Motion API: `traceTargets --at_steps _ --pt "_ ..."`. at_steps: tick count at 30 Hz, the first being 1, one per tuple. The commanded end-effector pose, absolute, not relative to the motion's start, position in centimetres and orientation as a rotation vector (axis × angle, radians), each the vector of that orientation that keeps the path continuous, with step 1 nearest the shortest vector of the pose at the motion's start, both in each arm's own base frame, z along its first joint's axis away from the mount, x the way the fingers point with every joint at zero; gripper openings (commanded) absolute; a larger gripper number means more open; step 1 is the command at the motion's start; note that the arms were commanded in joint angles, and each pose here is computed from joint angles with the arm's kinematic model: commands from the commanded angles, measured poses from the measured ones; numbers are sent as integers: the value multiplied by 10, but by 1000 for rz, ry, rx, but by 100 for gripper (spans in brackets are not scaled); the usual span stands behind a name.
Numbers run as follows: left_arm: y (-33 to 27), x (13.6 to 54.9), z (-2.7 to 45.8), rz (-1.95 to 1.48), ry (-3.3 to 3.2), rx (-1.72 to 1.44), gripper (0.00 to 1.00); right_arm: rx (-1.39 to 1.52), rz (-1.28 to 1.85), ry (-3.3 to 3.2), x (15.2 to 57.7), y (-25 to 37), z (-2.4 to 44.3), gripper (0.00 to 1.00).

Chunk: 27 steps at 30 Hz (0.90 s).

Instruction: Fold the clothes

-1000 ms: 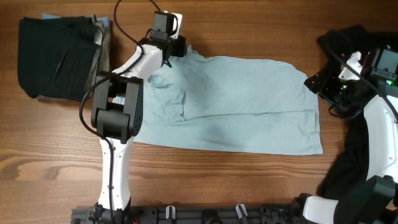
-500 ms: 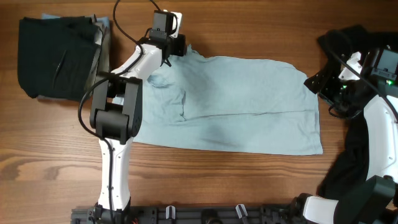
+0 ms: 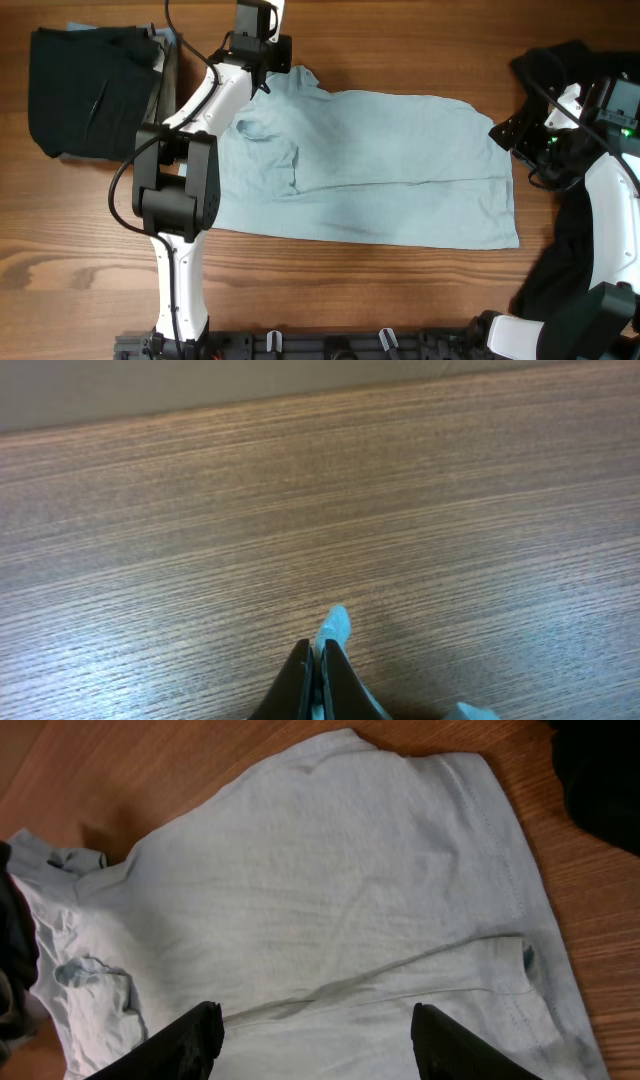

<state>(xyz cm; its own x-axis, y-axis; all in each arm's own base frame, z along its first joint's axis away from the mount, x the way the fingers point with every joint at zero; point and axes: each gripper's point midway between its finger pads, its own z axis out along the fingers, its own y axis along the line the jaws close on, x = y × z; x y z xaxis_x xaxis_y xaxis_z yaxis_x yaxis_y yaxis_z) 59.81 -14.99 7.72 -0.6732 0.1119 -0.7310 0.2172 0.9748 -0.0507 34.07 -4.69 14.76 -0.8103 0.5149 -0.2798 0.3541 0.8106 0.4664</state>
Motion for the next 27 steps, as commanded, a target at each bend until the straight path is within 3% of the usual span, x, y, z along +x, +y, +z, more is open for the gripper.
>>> traceTargets --at_steps 1,8,27 --pt "-145 604 135 -161 2203 202 4 663 539 2600 341 -48 147 66" --pt "-143 604 162 -152 2152 190 4 663 539 2600 341 -48 147 66" --pt "-106 575 152 61 2307 130 4 663 539 2600 341 -48 147 66"
